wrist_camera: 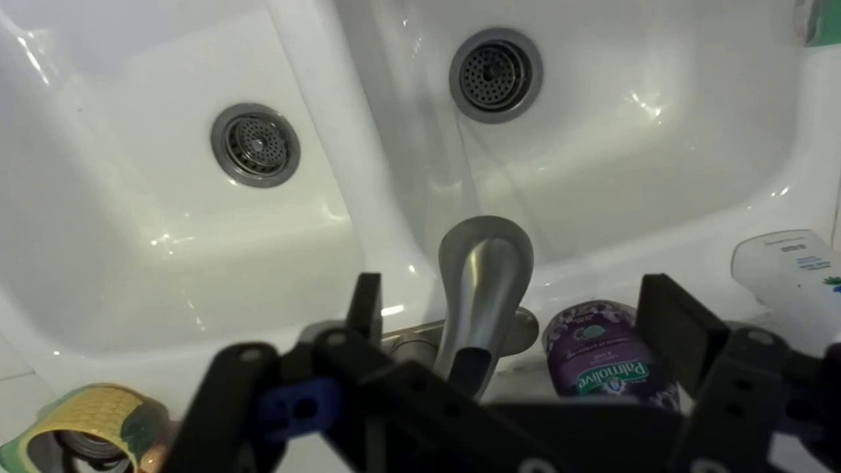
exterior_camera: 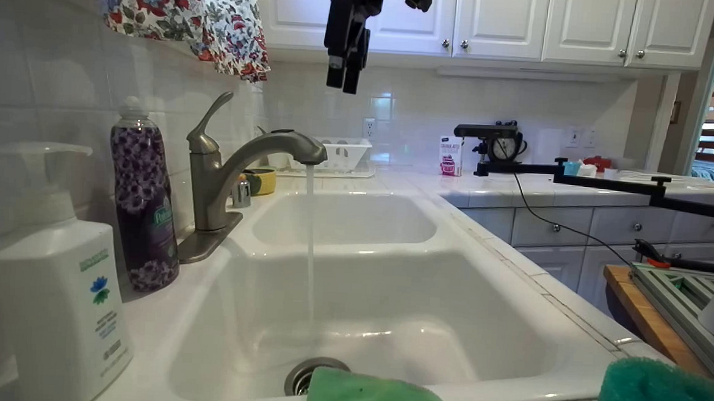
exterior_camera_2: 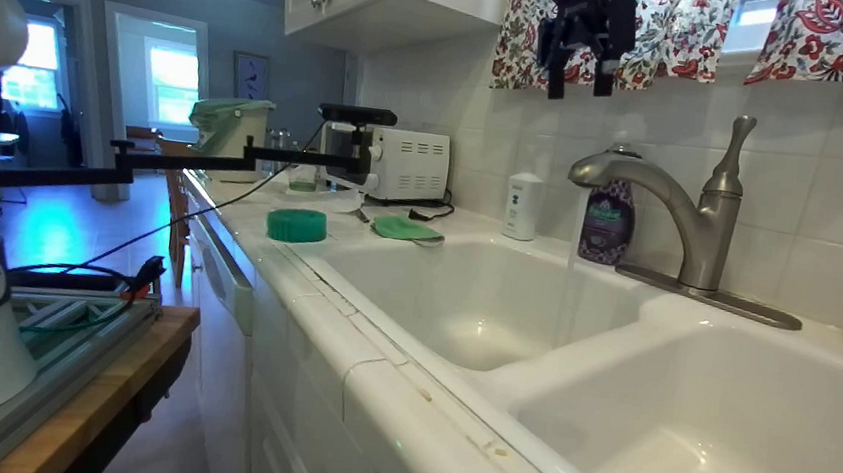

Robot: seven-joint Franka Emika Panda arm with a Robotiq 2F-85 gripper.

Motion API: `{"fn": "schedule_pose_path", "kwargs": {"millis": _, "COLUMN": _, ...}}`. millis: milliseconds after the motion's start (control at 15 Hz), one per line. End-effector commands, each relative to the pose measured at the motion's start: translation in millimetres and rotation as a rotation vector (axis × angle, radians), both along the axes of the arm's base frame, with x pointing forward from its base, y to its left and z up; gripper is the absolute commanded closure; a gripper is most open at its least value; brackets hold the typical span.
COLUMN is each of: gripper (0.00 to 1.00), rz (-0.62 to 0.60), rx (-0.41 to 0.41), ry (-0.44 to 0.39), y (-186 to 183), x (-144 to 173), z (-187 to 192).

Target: Turn the tap faucet to the right

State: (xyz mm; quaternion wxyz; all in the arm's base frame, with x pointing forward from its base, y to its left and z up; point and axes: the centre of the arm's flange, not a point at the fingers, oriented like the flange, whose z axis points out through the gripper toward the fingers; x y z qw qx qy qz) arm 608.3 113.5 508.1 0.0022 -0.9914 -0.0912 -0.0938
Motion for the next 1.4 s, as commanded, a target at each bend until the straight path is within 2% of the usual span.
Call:
{"fn": "schedule_pose_path", "kwargs": {"millis": 0, "gripper": 0.0, "rz": 0.001, "rx": 0.004, "ry": -0.006, "y": 3.9, "x": 4.0, "z": -3.2}}
{"fn": "schedule_pose_path", "kwargs": {"millis": 400, "gripper": 0.0, "rz": -0.016, "rx": 0.025, "ry": -0.022, "y": 4.7, "x": 8.0, "z": -5.9}}
{"fn": "schedule_pose_path", "kwargs": {"millis": 867, "gripper": 0.0, "rz": -0.012, "rx": 0.054, "ry": -0.062, "y": 2.4, "x": 39.6, "z": -26.8}}
{"fn": "schedule_pose_path", "kwargs": {"millis": 1333, "gripper": 0.0, "rz": -0.021, "rx": 0.068, "ry": -0.081, "y": 3.8, "x": 55.8, "z": -48.5}}
